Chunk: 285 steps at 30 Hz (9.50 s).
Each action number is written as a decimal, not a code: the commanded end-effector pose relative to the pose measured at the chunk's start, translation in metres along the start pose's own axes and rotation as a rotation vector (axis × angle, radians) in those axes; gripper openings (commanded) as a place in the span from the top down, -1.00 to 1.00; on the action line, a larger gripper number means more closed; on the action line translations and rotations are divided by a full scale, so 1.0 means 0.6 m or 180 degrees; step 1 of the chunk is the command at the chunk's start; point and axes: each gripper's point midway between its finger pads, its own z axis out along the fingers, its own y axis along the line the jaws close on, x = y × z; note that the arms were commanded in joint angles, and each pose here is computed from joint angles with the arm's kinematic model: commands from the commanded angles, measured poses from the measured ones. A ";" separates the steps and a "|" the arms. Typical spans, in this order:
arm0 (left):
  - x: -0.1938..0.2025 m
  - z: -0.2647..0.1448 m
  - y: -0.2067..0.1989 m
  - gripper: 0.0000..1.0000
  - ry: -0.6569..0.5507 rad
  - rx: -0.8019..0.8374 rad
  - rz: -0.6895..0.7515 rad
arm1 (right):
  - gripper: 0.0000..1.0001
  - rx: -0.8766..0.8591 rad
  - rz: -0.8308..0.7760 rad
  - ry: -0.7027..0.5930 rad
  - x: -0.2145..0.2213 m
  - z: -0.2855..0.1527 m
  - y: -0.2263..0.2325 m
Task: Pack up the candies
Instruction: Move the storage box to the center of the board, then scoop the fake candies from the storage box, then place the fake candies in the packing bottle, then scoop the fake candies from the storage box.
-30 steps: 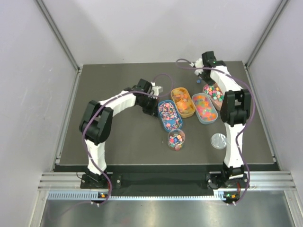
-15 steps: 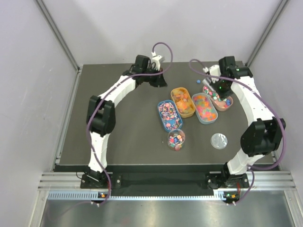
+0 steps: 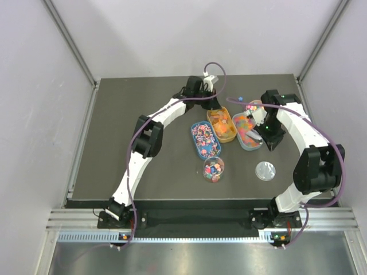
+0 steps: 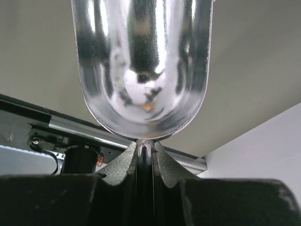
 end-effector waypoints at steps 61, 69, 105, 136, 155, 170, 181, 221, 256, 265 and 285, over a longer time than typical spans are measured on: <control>0.089 0.132 -0.160 1.00 0.0081 0.0796 0.0305 | 1.00 -0.0901 0.0493 0.0316 -0.141 0.146 0.081; 0.099 0.135 -0.169 1.00 0.0106 0.0759 0.0362 | 1.00 -0.1083 0.0676 0.0185 -0.173 0.149 0.093; -0.188 -0.120 -0.203 0.94 -0.1116 0.0232 0.0514 | 1.00 -0.0300 0.1465 -0.0686 -0.248 0.209 0.007; -0.182 -0.322 -0.169 0.94 -0.0861 -0.0684 0.0872 | 1.00 0.0453 0.0047 -0.2288 -0.199 -0.021 0.019; -0.102 -0.444 -0.079 0.94 -0.0753 -0.1349 0.0870 | 1.00 0.0409 -0.2442 -0.1296 0.025 -0.029 0.099; -0.058 -0.474 -0.065 0.93 -0.0820 -0.1480 0.0746 | 1.00 0.0425 -0.3050 -0.0895 0.039 -0.045 0.156; -0.030 -0.508 -0.067 0.93 -0.0910 -0.1507 0.0613 | 1.00 0.0650 -0.3285 -0.0317 0.024 -0.031 0.150; -0.011 -0.548 -0.070 0.92 -0.1235 -0.1417 0.0555 | 1.00 0.1229 -0.3810 0.0492 0.003 -0.097 0.120; -0.161 -0.359 0.034 0.92 -0.0759 -0.1215 0.0491 | 1.00 0.0741 0.0295 -0.0786 -0.077 -0.062 -0.128; -0.178 -0.195 0.062 0.91 -0.0755 -0.1033 0.0834 | 1.00 0.0782 0.0390 -0.0993 -0.205 -0.045 -0.195; -0.122 -0.060 0.144 0.88 -0.0748 -0.0892 0.0962 | 1.00 -0.0661 -0.0387 0.0014 -0.110 -0.029 0.128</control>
